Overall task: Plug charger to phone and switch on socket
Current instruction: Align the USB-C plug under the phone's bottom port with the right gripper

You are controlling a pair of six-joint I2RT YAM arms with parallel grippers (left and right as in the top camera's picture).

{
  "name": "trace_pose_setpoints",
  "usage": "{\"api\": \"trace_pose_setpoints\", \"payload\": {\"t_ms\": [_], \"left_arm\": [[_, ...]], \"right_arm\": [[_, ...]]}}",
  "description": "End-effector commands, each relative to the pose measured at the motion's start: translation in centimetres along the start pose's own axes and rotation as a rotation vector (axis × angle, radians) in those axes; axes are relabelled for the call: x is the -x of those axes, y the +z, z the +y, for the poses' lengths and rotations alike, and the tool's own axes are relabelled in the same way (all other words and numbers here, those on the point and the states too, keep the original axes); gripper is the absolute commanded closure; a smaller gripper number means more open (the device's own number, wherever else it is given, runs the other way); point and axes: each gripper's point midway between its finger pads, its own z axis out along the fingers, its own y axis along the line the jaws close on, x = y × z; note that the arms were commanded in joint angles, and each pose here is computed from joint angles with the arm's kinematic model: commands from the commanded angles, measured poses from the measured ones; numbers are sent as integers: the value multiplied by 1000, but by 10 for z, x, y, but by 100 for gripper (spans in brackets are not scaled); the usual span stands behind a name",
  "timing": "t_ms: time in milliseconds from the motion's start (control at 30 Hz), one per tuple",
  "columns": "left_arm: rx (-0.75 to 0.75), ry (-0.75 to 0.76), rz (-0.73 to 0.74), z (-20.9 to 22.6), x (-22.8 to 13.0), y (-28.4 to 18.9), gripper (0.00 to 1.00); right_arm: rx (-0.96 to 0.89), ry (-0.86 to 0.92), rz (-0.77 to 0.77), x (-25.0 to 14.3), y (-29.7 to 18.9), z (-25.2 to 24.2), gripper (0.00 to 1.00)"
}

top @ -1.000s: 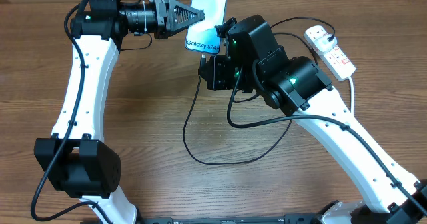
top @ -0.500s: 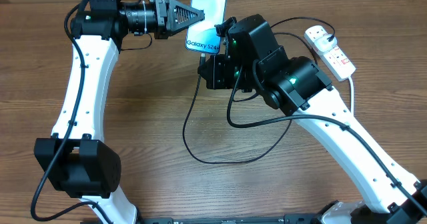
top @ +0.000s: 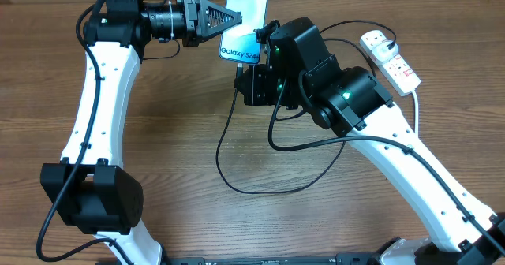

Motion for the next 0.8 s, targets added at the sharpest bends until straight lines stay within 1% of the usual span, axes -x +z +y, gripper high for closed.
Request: {"api": "trace_pose_setpoints", "payload": {"t_ms": [0, 767], "left_arm": [[-22, 45, 7, -9, 0, -1, 96], [-37, 45, 16, -12, -2, -1, 96]], "right_arm": [[-1, 14, -17, 4, -1, 2, 96], [2, 18, -12, 3, 2, 2, 96]]}}
